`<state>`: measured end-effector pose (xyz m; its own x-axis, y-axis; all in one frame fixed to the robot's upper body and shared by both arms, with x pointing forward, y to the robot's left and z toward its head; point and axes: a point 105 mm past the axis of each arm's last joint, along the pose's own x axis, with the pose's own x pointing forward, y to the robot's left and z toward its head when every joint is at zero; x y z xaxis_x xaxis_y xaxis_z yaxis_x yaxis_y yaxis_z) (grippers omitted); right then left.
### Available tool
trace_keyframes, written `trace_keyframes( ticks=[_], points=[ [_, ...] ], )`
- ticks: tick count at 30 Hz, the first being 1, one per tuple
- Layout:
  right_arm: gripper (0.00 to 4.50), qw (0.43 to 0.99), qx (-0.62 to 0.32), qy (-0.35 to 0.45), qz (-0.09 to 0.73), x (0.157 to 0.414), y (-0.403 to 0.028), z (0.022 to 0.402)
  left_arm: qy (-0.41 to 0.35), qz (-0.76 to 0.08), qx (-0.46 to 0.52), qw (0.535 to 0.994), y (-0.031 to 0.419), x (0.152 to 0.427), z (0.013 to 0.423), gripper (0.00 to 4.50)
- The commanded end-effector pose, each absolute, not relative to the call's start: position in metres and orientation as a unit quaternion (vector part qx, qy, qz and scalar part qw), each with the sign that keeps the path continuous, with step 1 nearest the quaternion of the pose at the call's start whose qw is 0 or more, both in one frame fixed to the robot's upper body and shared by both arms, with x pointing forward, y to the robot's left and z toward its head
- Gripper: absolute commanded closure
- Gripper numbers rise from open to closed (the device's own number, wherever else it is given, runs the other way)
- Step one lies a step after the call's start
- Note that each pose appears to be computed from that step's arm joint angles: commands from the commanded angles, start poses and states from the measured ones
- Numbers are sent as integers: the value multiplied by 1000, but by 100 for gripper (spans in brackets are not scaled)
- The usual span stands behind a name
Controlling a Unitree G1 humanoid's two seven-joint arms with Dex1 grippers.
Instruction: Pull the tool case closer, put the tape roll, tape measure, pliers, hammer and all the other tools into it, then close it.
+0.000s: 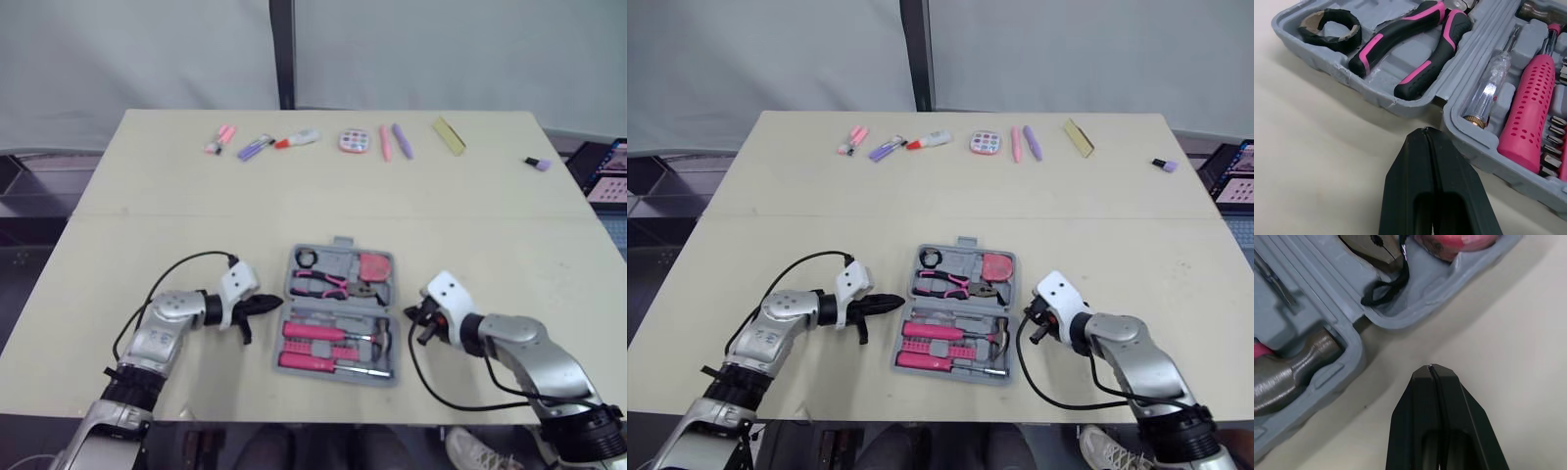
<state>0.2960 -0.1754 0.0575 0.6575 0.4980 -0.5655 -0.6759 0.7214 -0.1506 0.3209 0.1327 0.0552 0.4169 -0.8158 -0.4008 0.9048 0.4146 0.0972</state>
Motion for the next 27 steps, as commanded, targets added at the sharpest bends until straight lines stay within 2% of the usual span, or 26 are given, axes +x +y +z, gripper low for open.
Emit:
trace_keyframes(
  ticks=[1,27],
  points=[
    [448,894,-181,238,334,298,-167,62,149,-526,160,822,131,320,51,450],
    [448,883,-190,232,362,302,-151,61,131,-530,171,820,107,331,37,450]
  ],
)
